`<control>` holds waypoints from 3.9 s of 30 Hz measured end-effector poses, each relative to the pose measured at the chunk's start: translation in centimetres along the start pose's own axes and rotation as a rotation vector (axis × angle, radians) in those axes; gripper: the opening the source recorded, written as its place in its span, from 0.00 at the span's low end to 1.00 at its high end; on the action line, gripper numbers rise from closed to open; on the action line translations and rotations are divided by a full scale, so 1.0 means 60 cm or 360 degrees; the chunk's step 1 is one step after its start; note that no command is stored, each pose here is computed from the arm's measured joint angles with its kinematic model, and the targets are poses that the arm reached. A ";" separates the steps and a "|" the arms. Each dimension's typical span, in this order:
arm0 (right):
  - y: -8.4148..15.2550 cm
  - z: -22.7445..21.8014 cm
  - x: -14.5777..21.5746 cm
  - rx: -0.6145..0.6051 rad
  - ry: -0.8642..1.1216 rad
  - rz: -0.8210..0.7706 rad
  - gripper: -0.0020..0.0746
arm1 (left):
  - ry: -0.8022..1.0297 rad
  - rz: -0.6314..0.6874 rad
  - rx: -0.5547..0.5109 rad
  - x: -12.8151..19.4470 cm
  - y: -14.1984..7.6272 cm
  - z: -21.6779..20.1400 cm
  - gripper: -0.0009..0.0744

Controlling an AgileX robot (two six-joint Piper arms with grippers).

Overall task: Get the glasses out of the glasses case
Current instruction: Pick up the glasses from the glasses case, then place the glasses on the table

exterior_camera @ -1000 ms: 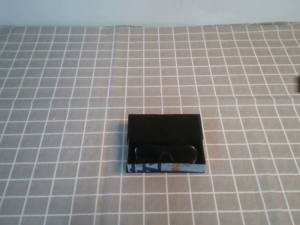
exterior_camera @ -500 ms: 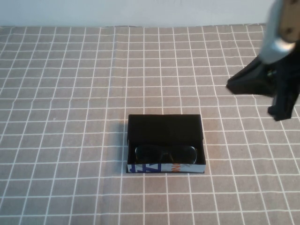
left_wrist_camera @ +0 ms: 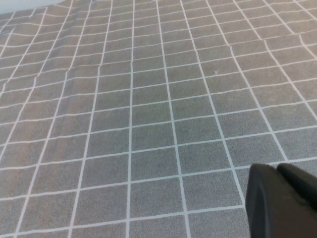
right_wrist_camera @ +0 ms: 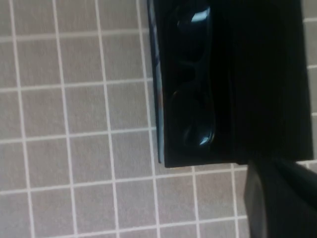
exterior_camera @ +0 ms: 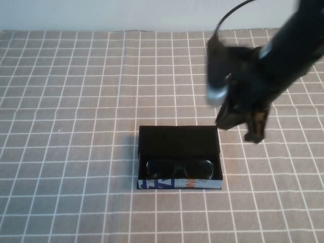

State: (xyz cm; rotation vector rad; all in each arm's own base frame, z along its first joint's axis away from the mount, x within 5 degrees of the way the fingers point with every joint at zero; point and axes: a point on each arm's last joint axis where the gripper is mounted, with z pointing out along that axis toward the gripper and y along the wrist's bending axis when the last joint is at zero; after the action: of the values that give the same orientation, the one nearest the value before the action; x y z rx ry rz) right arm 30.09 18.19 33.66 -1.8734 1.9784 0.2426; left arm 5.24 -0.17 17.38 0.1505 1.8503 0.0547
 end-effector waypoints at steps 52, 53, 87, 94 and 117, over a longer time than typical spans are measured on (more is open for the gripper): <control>-0.027 0.222 -0.075 -0.0101 0.0245 0.0297 0.09 | 0.0000 0.0000 0.0000 0.000 0.000 0.000 0.01; -0.031 0.203 -0.081 -0.0088 0.0240 0.0311 0.09 | 0.0000 0.0000 0.0000 0.000 0.000 0.000 0.01; 0.021 0.049 0.238 0.0346 0.0283 0.2252 0.09 | 0.0000 0.0000 0.0000 0.000 0.000 0.000 0.01; 0.000 0.139 0.259 0.0233 0.0314 0.2351 0.09 | 0.0000 0.0000 0.0000 0.000 0.000 0.000 0.01; 0.017 0.001 0.202 0.0497 -0.0264 0.2161 0.37 | 0.0000 0.0000 0.0000 0.000 0.000 0.000 0.01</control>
State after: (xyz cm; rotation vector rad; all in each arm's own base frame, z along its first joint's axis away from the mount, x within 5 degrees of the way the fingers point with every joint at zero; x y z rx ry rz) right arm 28.89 7.21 28.56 -0.0939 2.6057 0.3861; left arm 5.24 -0.17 17.38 0.1505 1.8503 0.0547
